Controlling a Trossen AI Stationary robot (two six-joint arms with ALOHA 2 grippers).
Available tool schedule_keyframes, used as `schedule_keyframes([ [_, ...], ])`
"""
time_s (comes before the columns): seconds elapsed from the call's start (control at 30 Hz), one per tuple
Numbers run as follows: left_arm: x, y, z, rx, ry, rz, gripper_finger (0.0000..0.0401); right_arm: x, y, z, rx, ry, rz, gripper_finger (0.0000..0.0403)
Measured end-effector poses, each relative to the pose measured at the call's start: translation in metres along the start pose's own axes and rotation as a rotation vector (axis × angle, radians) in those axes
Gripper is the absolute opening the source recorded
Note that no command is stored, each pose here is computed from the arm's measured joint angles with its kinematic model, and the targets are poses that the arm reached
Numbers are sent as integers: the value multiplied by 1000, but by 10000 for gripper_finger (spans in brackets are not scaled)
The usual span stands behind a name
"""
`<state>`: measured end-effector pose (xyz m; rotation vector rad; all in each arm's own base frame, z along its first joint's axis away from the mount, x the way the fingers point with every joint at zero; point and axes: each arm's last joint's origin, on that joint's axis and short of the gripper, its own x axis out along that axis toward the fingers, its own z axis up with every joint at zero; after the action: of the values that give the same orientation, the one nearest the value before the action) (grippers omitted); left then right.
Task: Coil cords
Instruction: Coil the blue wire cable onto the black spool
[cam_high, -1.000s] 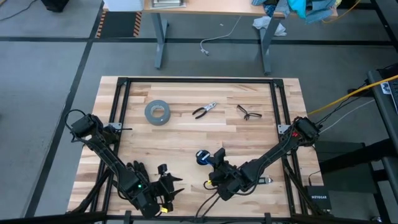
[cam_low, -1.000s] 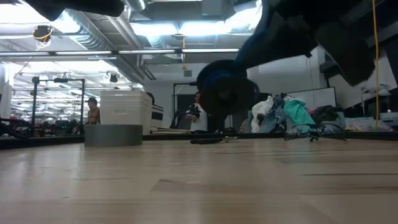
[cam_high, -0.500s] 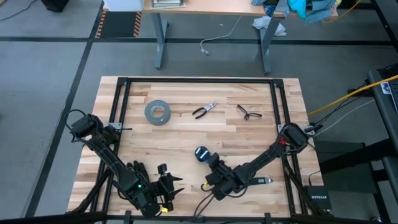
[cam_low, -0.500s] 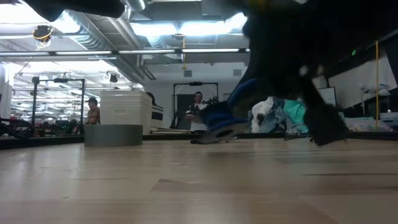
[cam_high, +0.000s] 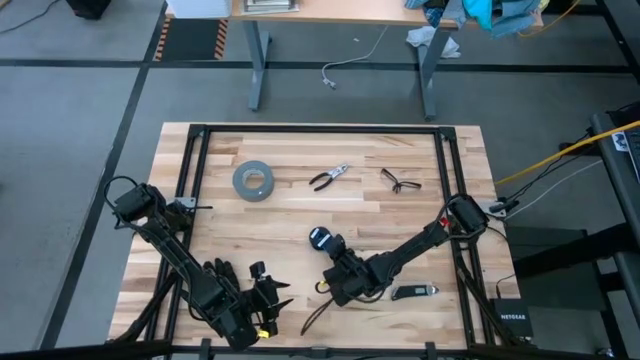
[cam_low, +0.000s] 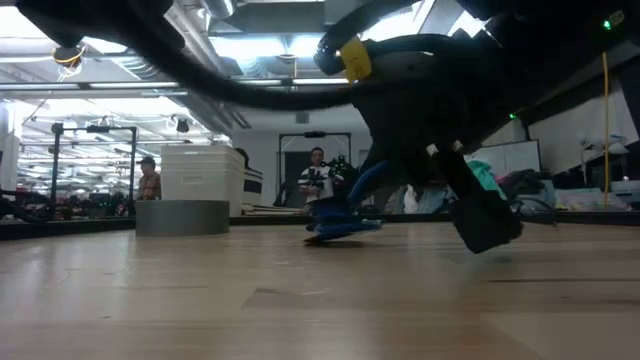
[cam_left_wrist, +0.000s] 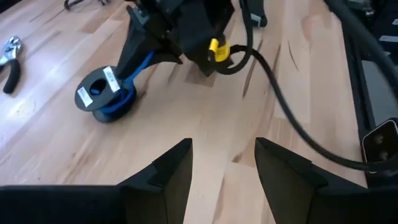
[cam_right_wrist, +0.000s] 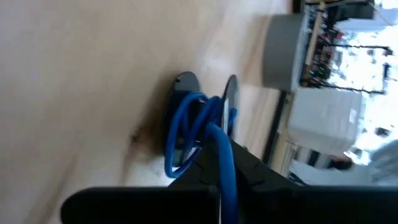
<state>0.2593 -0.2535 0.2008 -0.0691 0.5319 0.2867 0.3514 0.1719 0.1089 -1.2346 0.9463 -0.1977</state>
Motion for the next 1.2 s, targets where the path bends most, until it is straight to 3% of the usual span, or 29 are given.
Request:
schedule_keyframes([
  [0.23,-1,1,-1,-6,8,8,166,6,-2,0,28,-43,80,28],
  [0.4,-1,1,-2,-8,8,8,166,6,-2,0,31,-41,78,62],
  [0.93,-1,1,-1,-31,8,8,166,6,-3,1,69,-51,88,230],
  [1.2,-1,2,-3,-43,16,16,166,-9,-11,-14,221,-5,276,292],
])
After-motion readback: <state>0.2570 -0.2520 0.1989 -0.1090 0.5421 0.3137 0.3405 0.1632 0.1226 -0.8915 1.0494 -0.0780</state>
